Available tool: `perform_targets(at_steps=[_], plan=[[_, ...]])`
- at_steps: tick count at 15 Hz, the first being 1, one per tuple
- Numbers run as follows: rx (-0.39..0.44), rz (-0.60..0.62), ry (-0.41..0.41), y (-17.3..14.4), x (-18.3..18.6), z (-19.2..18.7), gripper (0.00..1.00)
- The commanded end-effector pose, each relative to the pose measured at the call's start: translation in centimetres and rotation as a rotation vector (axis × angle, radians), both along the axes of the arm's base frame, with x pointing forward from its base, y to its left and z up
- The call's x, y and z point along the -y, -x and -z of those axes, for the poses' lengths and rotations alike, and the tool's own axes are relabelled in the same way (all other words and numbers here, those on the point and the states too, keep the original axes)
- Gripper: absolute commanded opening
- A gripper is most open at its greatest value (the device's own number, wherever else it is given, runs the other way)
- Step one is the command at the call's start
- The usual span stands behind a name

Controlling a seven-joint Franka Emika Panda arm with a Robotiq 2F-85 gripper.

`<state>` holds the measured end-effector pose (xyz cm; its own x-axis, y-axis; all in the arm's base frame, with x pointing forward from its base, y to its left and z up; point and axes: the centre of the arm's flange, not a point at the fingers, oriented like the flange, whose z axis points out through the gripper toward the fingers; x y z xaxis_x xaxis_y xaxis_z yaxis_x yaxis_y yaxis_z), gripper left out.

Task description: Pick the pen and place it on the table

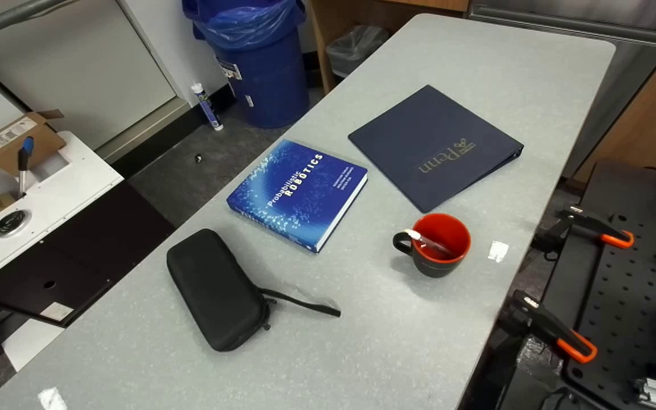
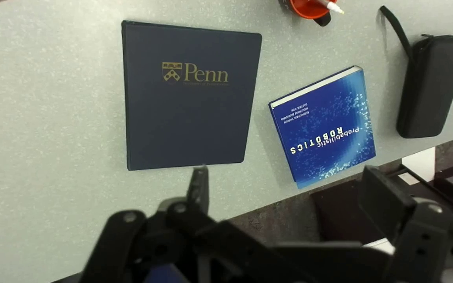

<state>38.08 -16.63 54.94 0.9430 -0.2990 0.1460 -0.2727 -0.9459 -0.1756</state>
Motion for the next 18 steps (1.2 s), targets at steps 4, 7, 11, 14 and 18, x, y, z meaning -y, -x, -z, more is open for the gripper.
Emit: perform_targets(at_steps=[4, 7, 11, 14, 18], plan=[[-0.016, -0.139, 0.083, -5.6, -10.3, 6.5, 1.0], [-0.048, -0.264, 0.1, -6.6, -16.3, 10.4, 1.0], [-0.09, -0.308, 0.118, -5.9, -18.5, 11.3, 1.0], [-0.091, -0.32, 0.12, -5.9, -19.1, 11.3, 1.0], [-0.105, -0.33, 0.133, -6.4, -19.7, 12.5, 1.0]])
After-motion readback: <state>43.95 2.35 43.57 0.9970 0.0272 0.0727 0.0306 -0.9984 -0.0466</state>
